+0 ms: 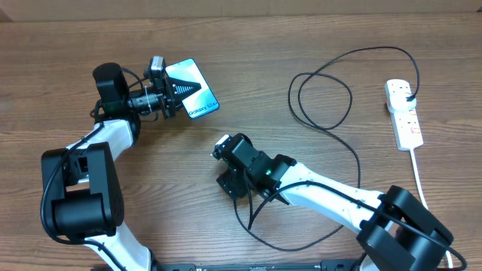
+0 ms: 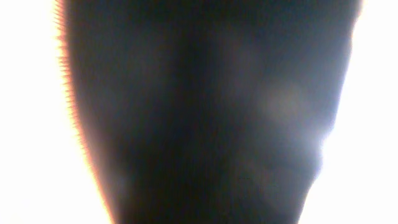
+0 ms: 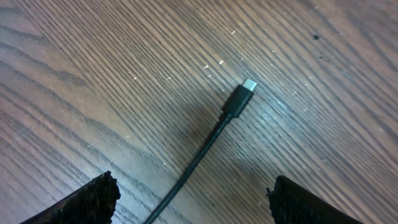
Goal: Plug charger to phone and switch on socket
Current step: 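Move the right gripper down over the black USB-C cable plug, then close the right gripper on the cable just behind the plug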
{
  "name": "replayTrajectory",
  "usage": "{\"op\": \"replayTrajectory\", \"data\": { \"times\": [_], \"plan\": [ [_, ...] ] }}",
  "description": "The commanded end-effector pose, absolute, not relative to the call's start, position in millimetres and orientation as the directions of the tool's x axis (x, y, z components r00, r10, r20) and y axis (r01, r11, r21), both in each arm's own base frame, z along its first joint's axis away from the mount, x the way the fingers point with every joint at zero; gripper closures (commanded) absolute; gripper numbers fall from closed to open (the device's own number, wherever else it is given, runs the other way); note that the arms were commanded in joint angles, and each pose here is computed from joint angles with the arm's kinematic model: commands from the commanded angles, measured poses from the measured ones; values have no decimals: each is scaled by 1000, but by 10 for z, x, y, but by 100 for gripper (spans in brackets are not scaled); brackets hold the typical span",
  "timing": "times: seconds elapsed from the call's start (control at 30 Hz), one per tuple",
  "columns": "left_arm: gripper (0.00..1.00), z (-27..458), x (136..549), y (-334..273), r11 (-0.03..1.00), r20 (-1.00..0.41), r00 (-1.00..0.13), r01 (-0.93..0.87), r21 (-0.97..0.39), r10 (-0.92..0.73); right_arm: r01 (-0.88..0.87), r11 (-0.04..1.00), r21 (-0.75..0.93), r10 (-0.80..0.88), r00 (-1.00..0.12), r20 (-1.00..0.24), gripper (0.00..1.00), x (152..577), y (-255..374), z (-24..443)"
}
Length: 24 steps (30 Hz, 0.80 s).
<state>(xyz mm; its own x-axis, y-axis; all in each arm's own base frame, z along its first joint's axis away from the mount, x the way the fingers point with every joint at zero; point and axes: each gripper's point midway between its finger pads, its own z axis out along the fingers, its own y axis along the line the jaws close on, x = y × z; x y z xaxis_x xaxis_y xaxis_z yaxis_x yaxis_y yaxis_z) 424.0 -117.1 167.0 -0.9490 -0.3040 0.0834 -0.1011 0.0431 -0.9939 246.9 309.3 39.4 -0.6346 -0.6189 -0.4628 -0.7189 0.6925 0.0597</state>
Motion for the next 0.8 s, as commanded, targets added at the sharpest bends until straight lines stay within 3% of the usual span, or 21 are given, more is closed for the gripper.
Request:
{"op": "replayTrajectory", "data": {
  "times": [0.0, 0.53, 0.77],
  "plan": [
    [96, 1786, 4243, -1207, 44, 33, -962, -47, -998, -270, -710, 700, 73, -621, -656, -429, 22, 2447, 3100, 212],
    [96, 1783, 4271, -1198, 50, 26, -958, -42, -998, -285, -687, 727, 12, -587, -630, -509, 34, 2741, 3243, 19],
    [96, 1781, 4276, -1196, 51, 25, -957, -42, -998, -288, -668, 743, -41, -603, -642, -474, 51, 2777, 3144, -177]
  ]
}}
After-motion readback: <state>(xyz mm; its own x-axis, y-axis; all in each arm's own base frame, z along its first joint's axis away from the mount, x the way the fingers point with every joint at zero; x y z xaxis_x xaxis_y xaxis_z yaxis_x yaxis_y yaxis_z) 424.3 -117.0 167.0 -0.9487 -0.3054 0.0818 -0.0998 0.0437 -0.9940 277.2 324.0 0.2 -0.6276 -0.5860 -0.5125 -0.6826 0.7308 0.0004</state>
